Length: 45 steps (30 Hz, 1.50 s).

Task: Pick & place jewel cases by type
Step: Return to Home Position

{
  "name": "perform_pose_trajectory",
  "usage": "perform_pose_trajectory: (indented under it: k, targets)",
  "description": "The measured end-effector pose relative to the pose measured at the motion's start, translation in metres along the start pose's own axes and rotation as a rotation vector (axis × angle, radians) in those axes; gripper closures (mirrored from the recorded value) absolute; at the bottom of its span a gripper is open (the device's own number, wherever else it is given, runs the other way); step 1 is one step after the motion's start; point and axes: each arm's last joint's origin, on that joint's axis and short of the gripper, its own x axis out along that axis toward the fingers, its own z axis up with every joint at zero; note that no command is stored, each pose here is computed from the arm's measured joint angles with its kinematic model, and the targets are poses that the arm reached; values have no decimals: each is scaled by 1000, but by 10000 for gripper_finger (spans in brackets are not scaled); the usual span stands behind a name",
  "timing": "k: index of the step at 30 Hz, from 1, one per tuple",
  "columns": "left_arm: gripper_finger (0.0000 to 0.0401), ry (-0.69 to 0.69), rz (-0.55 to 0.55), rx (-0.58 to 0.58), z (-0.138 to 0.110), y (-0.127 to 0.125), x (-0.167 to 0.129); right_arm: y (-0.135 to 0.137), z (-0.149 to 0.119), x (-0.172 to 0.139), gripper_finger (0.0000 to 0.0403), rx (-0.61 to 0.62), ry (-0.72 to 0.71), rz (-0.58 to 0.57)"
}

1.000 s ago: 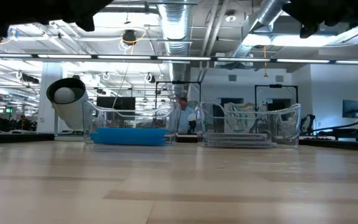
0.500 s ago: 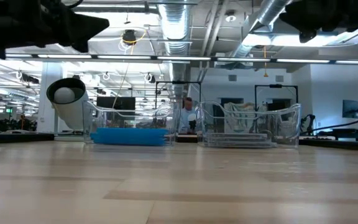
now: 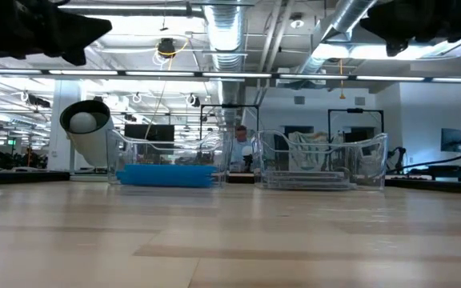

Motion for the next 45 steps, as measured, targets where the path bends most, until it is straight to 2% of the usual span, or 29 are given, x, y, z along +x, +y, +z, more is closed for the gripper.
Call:
perform_pose_trajectory:
  k: [4,10,17,23,29,35,41,45]
  targets:
    - [401,0,-5,4,2,0,-9,3,-23,-3,282,14,-28,2]
    - [401,25,-24,-22,0,1,-19,3,-55,-16,282,49,-163,-69]
    - [401,41,-69,-8,-2,-2,-22,2,-54,-27,282,41,-204,-40]
    - [401,12,-94,12,1,-4,-22,4,-61,-26,282,37,-129,0]
    - [401,25,-113,0,-1,-5,-22,5,-62,-26,282,47,-120,11]
    - [401,-218,-242,102,16,-3,-23,5,-65,-26,282,54,-95,8]
    - [401,-86,-228,66,3,0,-19,5,-65,-26,282,51,-94,5]
    - [401,-74,-182,67,2,5,-18,4,-65,-26,282,37,-92,-4]
